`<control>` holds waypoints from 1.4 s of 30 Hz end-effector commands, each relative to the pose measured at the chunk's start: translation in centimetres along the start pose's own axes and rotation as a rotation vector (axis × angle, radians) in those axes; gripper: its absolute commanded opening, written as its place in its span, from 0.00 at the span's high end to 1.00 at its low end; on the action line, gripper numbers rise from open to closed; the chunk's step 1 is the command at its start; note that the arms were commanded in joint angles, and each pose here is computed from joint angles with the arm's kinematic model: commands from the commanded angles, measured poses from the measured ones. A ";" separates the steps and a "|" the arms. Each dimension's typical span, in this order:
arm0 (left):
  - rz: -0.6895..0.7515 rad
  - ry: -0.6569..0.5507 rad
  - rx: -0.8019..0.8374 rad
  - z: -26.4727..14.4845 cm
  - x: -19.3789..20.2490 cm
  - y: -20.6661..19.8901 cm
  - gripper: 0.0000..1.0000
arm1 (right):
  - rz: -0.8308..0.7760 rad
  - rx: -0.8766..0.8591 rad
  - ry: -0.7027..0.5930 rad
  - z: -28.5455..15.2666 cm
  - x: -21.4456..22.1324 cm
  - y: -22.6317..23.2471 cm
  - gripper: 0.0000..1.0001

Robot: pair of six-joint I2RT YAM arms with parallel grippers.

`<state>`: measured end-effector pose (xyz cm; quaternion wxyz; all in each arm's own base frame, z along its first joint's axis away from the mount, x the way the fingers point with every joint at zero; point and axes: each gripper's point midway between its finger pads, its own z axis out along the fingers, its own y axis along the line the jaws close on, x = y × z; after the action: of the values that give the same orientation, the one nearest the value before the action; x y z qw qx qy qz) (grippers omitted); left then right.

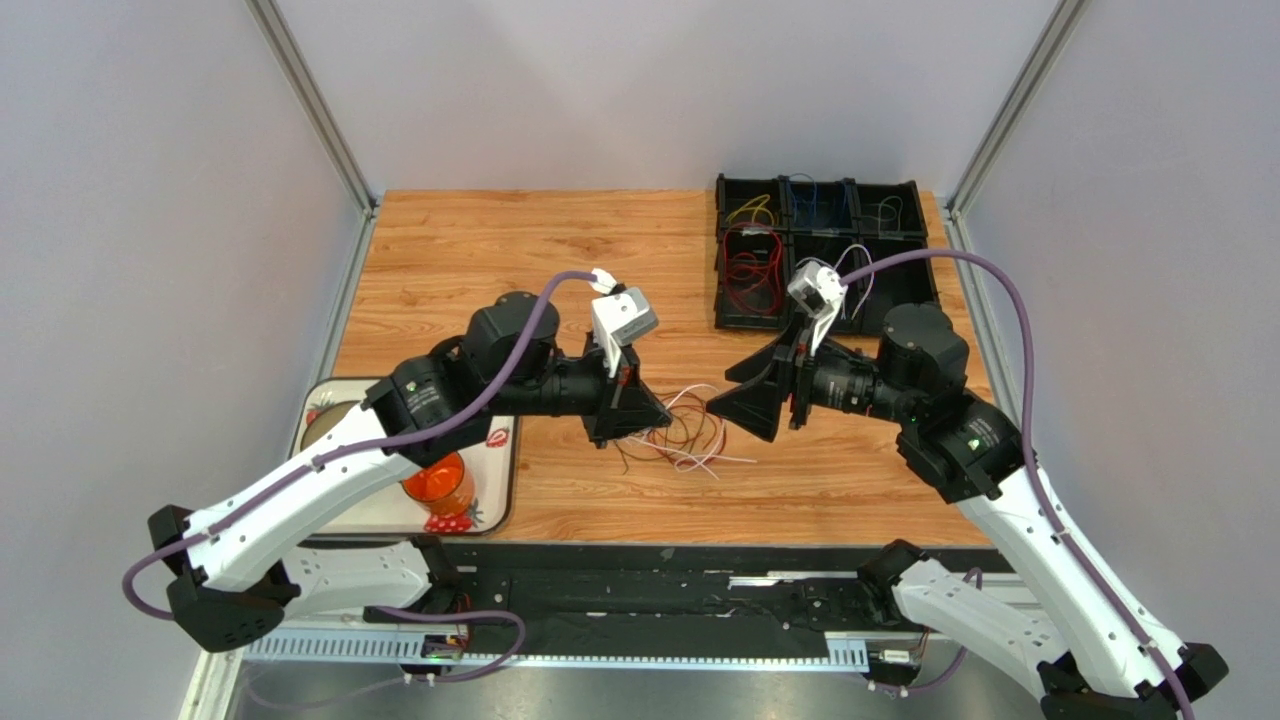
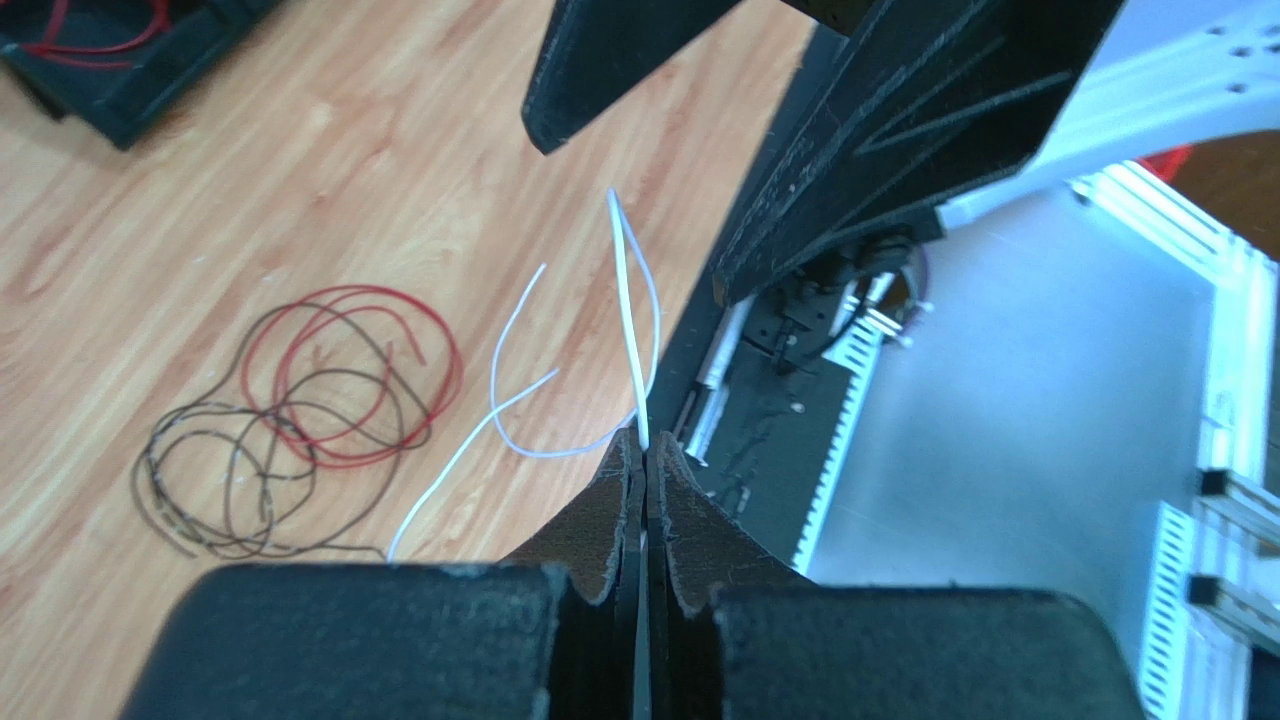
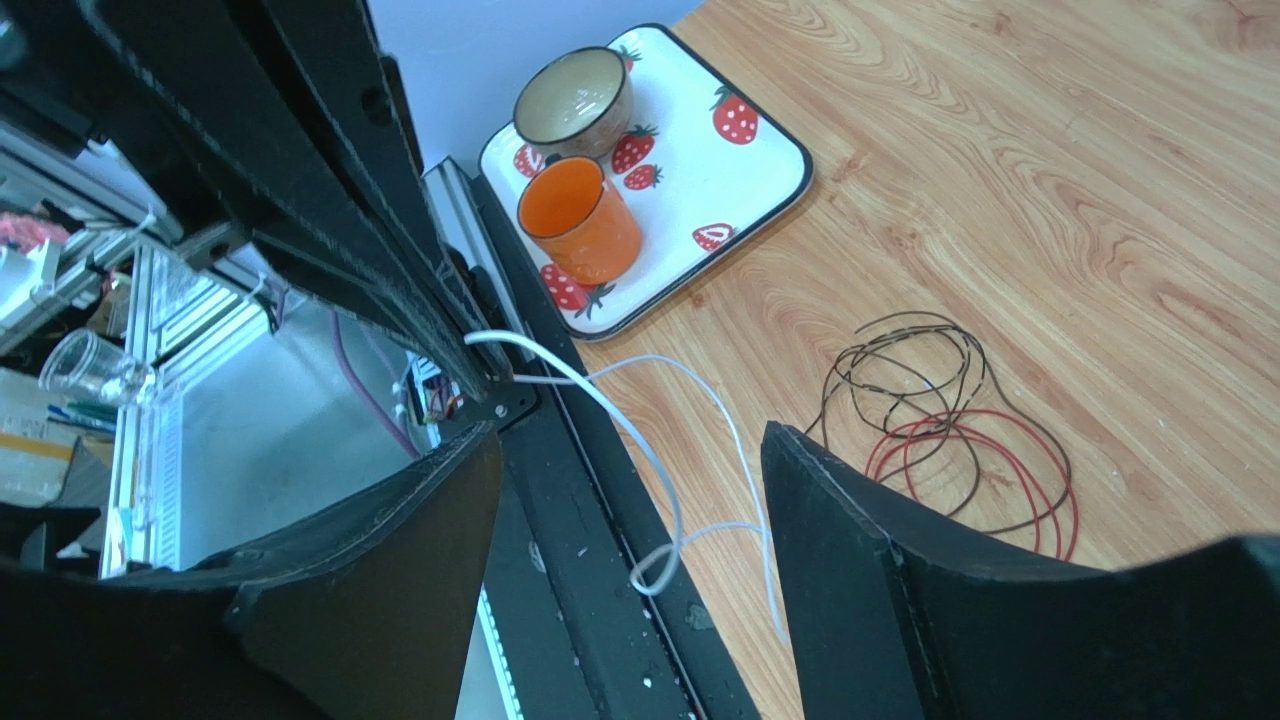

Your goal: Untangle the cables

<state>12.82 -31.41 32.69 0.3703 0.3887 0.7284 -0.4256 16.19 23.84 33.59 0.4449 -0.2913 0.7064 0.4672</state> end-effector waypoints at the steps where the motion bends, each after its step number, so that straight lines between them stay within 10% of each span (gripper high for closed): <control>1: 0.030 -0.066 0.167 -1.9 -0.9 -2.7 1.00 | -0.048 -0.102 0.013 -0.8 -0.5 2.4 0.32; 15: -0.028 -0.087 0.244 -1.7 -0.6 -3.0 1.00 | -0.014 -0.250 0.013 -0.4 -1.0 4.6 0.46; 24: -0.037 -0.086 0.242 -0.8 -0.6 -2.6 1.00 | 0.025 -0.282 0.029 0.2 -0.4 4.7 0.93; 29: -0.063 -0.063 0.205 0.0 -0.2 -1.7 1.00 | 0.046 -0.285 0.008 0.4 -0.9 4.9 1.00; 30: -0.072 -0.061 0.182 0.1 -0.3 -1.3 0.93 | 0.051 -0.247 -0.007 0.6 -1.2 4.3 1.00; 31: -0.080 -0.049 0.167 0.0 -0.1 -1.1 0.58 | 0.052 -0.212 -0.015 0.6 -1.4 3.9 1.00; 34: -0.098 -0.037 0.067 -0.6 0.2 0.2 0.08 | 0.056 -0.062 -0.050 0.7 -2.4 1.7 1.00; 42: -0.127 -0.012 -0.295 -5.3 1.7 4.8 0.07 | 0.005 0.253 -0.158 -0.3 -9.2 -2.3 1.00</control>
<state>13.61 -29.01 29.92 0.3452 0.3327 0.7709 -0.4193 18.46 25.00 37.20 0.4499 -0.2488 0.7158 0.4726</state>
